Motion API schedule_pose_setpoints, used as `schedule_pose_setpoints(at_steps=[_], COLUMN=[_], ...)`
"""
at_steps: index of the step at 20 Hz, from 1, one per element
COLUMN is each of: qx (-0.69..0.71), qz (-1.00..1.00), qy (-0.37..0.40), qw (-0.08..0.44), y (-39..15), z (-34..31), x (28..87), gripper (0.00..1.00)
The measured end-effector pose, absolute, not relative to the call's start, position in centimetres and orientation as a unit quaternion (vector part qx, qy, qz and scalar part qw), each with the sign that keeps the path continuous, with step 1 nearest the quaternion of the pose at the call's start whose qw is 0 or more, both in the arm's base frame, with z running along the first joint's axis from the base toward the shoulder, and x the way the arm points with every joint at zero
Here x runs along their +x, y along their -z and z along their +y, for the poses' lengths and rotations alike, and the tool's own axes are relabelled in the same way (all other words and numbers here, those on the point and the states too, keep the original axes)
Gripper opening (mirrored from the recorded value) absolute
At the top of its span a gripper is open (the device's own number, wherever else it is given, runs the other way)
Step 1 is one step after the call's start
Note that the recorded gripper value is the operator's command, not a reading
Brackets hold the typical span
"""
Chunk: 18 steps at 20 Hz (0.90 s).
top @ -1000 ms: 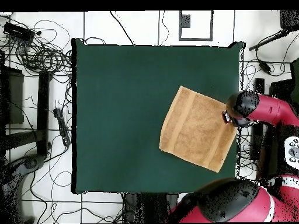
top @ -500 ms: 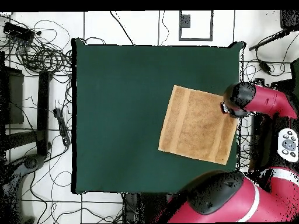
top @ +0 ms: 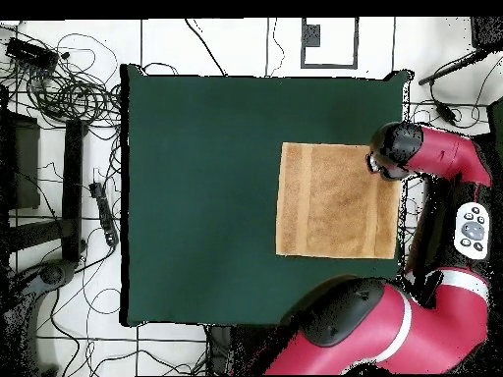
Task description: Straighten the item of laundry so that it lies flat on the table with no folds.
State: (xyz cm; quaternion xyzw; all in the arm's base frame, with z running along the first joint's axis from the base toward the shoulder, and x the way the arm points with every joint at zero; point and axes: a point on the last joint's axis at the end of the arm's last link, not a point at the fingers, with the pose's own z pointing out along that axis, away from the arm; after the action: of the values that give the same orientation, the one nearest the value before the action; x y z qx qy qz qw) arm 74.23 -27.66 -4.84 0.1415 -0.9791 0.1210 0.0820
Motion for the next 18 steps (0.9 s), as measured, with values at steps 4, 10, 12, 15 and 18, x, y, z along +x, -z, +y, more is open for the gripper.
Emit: schedule_pose_setpoints(at_steps=[4, 10, 12, 15, 18], qx=[0.142, 0.142, 0.141, 0.141, 0.141], qz=[-0.980, -0.980, -0.980, -0.981, -0.981], qy=[-0.126, -0.129, -0.128, -0.127, -0.127], qw=[0.066, 0.055, 0.050, 0.043, 0.036], y=[4.8, 4.9, 4.9, 4.9, 4.9], z=[-26.9, -26.3, -26.1, -25.8, -25.6], x=[75.9, 77.1, 77.5, 77.9, 78.2], gripper=[0.00, 0.00, 0.00, 0.00, 0.00])
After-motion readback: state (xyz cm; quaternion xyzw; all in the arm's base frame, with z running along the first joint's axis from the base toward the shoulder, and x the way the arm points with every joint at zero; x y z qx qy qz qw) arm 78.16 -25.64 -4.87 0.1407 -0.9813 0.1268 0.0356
